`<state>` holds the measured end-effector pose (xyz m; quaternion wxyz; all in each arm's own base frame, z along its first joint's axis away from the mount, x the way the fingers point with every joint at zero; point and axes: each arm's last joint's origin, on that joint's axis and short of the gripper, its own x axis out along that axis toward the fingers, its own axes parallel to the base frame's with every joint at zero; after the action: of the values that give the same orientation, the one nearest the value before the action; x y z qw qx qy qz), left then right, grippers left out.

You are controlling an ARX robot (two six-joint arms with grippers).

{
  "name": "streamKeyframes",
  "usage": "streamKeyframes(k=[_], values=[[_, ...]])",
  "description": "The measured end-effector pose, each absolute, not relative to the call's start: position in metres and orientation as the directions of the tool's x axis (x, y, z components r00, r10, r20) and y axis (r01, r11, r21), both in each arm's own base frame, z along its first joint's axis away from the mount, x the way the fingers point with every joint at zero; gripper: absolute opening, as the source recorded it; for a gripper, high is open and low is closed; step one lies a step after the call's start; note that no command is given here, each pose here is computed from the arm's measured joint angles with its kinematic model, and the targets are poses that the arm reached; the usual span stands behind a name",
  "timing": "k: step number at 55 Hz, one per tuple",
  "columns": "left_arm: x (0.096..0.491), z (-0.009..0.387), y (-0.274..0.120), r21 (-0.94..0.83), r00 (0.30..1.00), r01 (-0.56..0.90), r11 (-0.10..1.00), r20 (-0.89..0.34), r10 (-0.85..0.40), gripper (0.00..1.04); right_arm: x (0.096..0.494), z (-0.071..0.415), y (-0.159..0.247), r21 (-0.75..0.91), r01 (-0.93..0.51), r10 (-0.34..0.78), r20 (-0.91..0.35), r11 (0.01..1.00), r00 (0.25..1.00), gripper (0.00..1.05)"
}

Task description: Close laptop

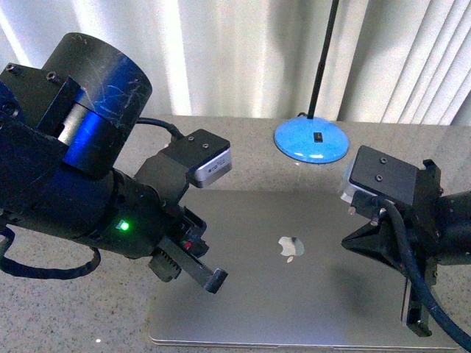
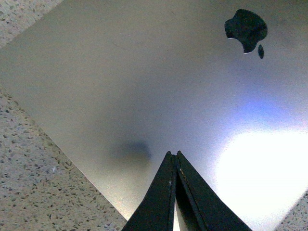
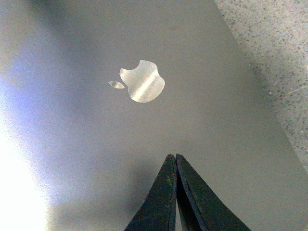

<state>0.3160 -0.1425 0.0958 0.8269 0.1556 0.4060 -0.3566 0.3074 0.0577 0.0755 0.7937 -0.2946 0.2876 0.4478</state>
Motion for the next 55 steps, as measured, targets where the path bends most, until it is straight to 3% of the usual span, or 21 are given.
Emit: streamKeyframes(k=[15,34,39,43,46,55], values=[[0.313,0.081,-0.142,-0.064,0.393,0.713,0.699,-0.789,-0.472,0.04,0.303,0.056,0.06,-0.18,-0.888,0.538,-0.739,0.423,0.406,0.03],[0.313,0.075,-0.133,-0.109,0.404,0.68,0.725,-0.769,-0.495,0.04,0.306,0.057,0.065,-0.185,-0.877,0.552,-0.714,0.443,0.43,0.03],[0.317,0.085,-0.126,-0.129,0.472,0.638,0.759,-0.714,-0.517,0.04,0.313,0.067,0.067,-0.234,-0.837,0.545,-0.667,0.495,0.508,0.03],[0.328,0.109,-0.117,-0.116,0.631,0.549,0.828,-0.591,-0.502,0.04,0.324,0.093,0.067,-0.31,-0.724,0.5,-0.556,0.616,0.664,0.04],[0.334,0.129,-0.111,-0.132,0.716,0.493,0.86,-0.5,-0.487,0.11,0.33,0.115,0.067,-0.327,-0.639,0.472,-0.461,0.696,0.751,0.14],[0.336,0.138,-0.107,-0.178,0.744,0.449,0.876,-0.469,-0.476,0.38,0.333,0.126,0.065,-0.26,-0.598,0.468,-0.421,0.758,0.777,0.41]])
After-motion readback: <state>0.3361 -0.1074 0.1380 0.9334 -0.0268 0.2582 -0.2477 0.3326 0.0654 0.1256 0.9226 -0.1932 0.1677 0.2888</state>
